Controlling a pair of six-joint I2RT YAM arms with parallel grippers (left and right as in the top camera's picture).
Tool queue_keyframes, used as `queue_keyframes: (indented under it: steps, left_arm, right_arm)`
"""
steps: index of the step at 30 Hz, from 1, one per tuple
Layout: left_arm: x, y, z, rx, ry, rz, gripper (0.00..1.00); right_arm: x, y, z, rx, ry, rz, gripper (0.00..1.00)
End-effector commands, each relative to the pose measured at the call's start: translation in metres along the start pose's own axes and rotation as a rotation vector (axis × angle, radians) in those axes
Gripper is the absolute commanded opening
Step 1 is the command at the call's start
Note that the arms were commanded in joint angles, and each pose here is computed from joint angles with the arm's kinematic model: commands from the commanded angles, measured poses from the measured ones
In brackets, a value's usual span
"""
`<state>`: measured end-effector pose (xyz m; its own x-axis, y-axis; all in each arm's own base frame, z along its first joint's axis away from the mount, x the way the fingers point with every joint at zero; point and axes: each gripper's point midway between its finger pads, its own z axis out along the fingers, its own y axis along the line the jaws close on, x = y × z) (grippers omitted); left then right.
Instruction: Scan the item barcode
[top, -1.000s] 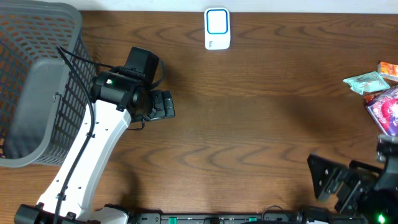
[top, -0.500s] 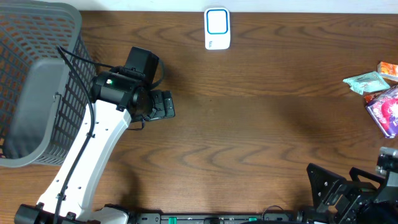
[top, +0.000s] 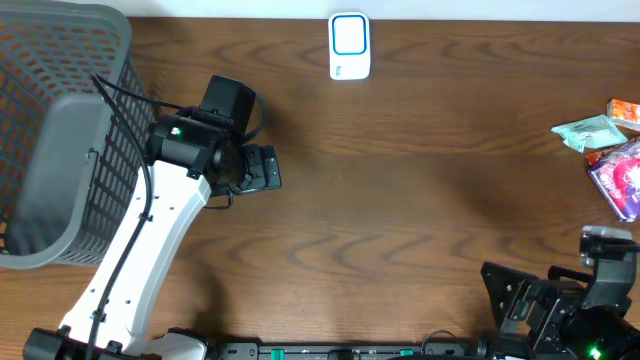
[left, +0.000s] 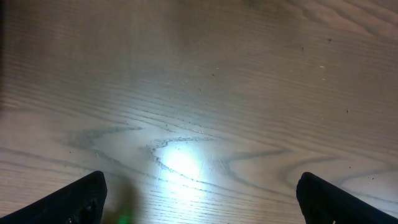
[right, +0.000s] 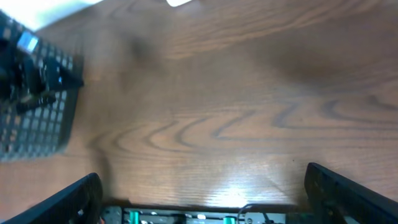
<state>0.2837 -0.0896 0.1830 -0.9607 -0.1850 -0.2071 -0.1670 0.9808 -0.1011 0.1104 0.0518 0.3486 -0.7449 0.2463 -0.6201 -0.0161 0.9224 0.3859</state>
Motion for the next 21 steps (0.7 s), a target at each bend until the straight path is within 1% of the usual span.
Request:
queue_keyframes:
  steps: [1, 5, 17, 19, 21]
  left_arm:
    - [0.0012, 0.0015, 0.0015, -0.012, 0.004, 0.008, 0.98]
    - [0.0013, 0.0015, 0.0015, -0.011, 0.004, 0.008, 0.98]
    - [0.0013, 0.0015, 0.0015, -0.011, 0.004, 0.008, 0.98]
    - [0.0013, 0.0015, 0.0015, -0.011, 0.004, 0.008, 0.98]
    - [0.0012, 0.0015, 0.0015, -0.012, 0.004, 0.008, 0.98]
  right_arm:
    - [0.0047, 0.0139, 0.0003, -0.086, 0.015, -0.14, 0.99]
    - [0.0055, 0.0194, -0.0004, -0.118, 0.016, -0.161, 0.99]
    - [0.0079, 0.0197, 0.0006, -0.125, 0.025, -0.184, 0.99]
    - [0.0064, 0.0194, 0.0016, -0.126, 0.008, -0.21, 0.99]
    - [0.0018, 0.0182, 0.0031, -0.122, -0.043, -0.258, 0.99]
